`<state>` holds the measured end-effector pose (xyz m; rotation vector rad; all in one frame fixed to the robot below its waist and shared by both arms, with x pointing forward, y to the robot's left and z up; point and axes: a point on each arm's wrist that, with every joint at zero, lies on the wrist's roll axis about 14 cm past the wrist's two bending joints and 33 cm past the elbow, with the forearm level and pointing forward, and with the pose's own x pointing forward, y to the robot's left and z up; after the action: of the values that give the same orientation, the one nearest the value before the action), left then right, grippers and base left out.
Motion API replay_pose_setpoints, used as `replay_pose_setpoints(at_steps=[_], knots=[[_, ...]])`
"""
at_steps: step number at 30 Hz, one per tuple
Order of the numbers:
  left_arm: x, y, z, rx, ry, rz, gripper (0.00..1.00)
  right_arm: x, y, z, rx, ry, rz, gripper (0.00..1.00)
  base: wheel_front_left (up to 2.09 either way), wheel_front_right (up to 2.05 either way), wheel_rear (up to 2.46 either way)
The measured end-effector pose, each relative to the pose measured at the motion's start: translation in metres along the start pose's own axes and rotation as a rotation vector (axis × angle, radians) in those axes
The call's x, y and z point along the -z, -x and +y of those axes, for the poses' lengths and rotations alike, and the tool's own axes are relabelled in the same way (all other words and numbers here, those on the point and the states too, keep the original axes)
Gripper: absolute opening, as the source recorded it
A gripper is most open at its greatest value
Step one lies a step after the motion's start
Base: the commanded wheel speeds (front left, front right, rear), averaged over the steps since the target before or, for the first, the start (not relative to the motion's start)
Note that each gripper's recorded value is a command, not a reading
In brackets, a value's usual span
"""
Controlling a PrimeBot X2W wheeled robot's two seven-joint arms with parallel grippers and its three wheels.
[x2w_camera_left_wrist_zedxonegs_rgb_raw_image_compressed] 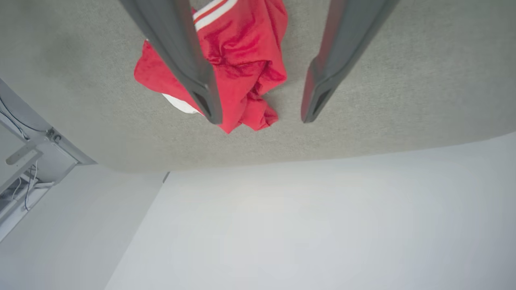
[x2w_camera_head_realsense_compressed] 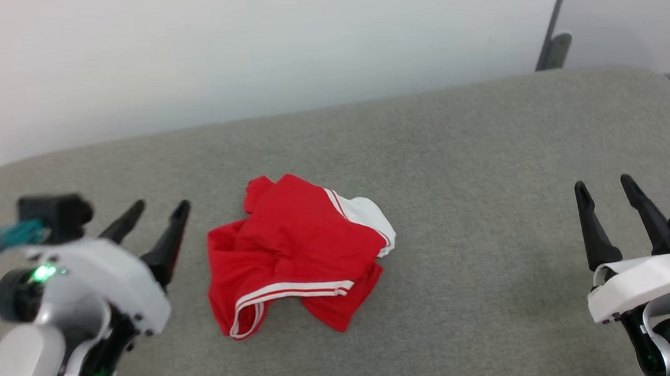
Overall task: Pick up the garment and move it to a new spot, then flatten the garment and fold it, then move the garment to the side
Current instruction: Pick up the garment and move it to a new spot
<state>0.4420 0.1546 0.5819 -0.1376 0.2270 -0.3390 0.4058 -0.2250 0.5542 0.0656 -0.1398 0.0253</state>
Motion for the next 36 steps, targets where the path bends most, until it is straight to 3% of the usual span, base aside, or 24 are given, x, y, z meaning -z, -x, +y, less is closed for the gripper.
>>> replay_pose_setpoints(at_steps=[11, 21, 36], knots=[[-0.018, 0.068, 0.051, -0.174, 0.024, -0.315, 1.0, 0.002, 0.001, 0.02, -0.06, -0.002, 0.003, 1.0, 0.0, 0.0, 0.0], [0.016, 0.124, 0.101, -0.359, 0.094, -0.36, 1.0, 0.002, 0.003, 0.028, -0.085, -0.003, -0.002, 1.0, 0.0, 0.0, 0.0], [0.034, 0.149, 0.119, -0.41, 0.114, -0.354, 1.0, 0.011, 0.004, 0.033, -0.089, -0.019, 0.02, 1.0, 0.0, 0.0, 0.0]])
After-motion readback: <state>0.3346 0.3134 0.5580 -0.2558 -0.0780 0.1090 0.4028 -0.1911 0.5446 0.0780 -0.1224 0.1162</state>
